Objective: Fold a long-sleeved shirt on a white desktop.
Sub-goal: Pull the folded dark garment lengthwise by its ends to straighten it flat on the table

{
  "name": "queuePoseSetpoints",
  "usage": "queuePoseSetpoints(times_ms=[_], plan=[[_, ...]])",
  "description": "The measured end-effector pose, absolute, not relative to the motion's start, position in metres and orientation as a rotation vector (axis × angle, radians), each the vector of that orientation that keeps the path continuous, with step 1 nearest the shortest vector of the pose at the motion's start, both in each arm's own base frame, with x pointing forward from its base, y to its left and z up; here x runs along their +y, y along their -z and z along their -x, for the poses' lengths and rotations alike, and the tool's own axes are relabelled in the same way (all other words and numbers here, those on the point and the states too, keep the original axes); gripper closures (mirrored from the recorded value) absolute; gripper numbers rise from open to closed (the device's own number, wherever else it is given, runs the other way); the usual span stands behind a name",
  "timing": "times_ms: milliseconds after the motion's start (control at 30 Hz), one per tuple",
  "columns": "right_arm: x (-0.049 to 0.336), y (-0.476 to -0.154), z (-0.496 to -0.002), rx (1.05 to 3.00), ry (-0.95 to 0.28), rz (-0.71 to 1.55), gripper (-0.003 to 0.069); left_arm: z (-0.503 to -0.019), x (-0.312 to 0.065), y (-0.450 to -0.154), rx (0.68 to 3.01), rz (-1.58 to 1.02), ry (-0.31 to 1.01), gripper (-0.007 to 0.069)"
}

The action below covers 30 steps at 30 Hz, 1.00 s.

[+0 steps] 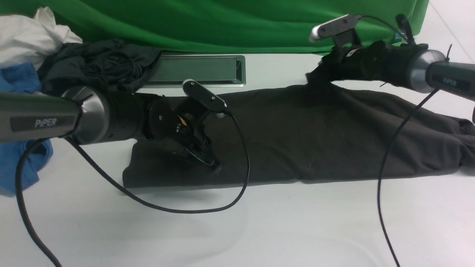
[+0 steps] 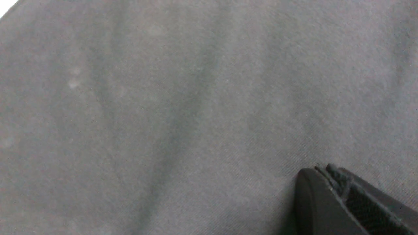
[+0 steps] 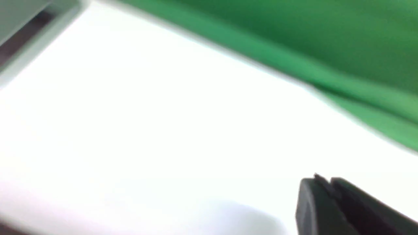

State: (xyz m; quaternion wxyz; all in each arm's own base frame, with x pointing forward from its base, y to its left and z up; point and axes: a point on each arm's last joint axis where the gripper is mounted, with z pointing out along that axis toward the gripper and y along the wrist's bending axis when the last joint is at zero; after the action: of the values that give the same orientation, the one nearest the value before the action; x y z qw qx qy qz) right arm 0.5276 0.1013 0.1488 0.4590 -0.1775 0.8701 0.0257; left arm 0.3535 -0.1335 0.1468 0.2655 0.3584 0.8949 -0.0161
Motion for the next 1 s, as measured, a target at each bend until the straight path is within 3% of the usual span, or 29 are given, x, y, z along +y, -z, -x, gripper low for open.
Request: queuePoseSetpoints(times_ms=[33,267,333,467,500,633,867,1000], plan=[[0.1,-0.151,-0.528,2.143,-0.064,0.436,0.0611,-0.353,-0.133,-0.148,2.415,-0.973,0.04,0.0608],[0.033,-0.244,-0.498,2.298,-0.09,0.402,0.0525,-0.343,-0.129,-0.178,2.374,-0.991,0.027,0.0608],[0.006,-0.265,-0.464,2.482,-0.101,0.386,0.0489,-0.341,-0.128,-0.188,2.35,-0.983,0.026,0.0608],[-0.017,-0.253,-0.434,2.678,-0.124,0.371,0.0374,-0.34,-0.128,-0.185,2.375,-0.994,0.031,0.0608],[-0.025,-0.237,-0.427,2.746,-0.132,0.376,0.0291,-0.339,-0.128,-0.18,2.393,-1.004,0.033,0.0608],[-0.036,-0.206,-0.423,2.793,-0.123,0.42,0.0122,-0.339,-0.128,-0.163,2.45,-1.044,0.038,0.0608],[-0.042,-0.179,-0.439,2.701,-0.032,0.525,0.0097,-0.34,-0.129,-0.151,2.477,-1.083,0.036,0.0608],[-0.044,-0.167,-0.444,2.687,0.001,0.54,0.0138,-0.34,-0.129,-0.151,2.474,-1.084,0.036,0.0608]])
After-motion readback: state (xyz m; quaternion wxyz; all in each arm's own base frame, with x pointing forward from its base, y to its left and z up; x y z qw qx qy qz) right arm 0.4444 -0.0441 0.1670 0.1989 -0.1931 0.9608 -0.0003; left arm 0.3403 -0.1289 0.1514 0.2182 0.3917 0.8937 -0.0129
